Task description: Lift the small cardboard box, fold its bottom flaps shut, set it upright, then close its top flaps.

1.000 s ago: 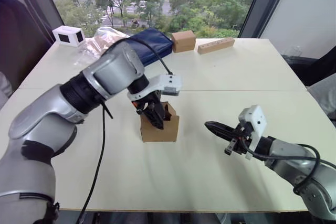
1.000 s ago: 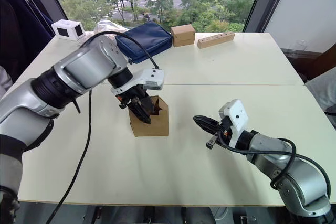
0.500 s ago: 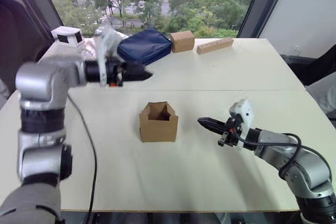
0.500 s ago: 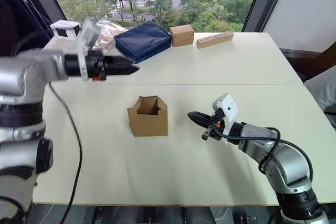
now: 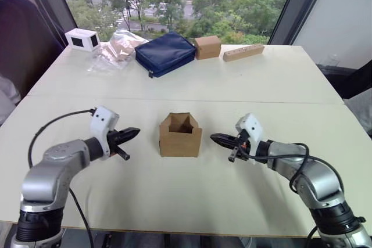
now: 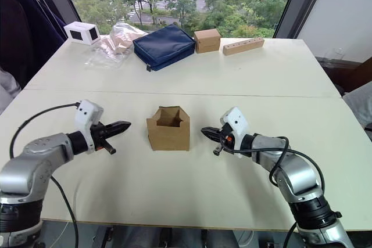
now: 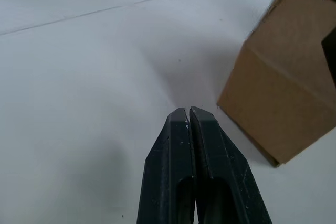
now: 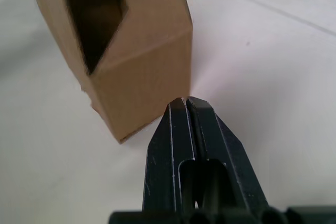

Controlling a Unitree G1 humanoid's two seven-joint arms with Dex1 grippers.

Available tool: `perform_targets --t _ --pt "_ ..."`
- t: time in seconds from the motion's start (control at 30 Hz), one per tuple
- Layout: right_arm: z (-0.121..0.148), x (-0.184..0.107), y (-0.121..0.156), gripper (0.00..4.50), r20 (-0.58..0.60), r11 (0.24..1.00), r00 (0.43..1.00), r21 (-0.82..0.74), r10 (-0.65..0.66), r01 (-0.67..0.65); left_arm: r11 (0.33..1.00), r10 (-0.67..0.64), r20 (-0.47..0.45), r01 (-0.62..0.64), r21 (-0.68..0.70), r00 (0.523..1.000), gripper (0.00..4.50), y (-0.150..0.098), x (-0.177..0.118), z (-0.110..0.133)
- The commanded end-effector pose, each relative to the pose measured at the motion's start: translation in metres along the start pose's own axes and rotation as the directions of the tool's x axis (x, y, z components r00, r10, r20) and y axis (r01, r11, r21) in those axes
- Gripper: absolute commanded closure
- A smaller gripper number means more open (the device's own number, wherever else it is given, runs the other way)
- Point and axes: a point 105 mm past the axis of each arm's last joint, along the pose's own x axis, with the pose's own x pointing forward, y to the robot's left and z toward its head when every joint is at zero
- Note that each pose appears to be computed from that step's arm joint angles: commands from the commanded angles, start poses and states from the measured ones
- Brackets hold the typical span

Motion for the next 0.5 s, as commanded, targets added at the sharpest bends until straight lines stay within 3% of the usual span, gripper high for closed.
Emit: perform_targets --t 0.03,0.2,0.5 --pt "0.008 0.007 0.001 4.5 0.014 0.998 1.0 -0.054 -0.008 0.008 0.999 -0.039 0.04 0.038 0.03 0.998 4.44 -0.012 0.011 0.004" --pt "0.013 0.013 0.016 4.5 0.032 0.997 0.998 -0.061 0.046 -0.044 0.991 -0.115 0.01 0.114 0.063 0.993 4.44 -0.033 0.021 -0.006" --pt "0.001 0.01 0.033 4.5 -0.043 0.991 0.992 -0.056 0.119 -0.121 0.974 -0.214 -0.041 0.216 0.065 0.976 4.44 -0.051 0.027 -0.019"
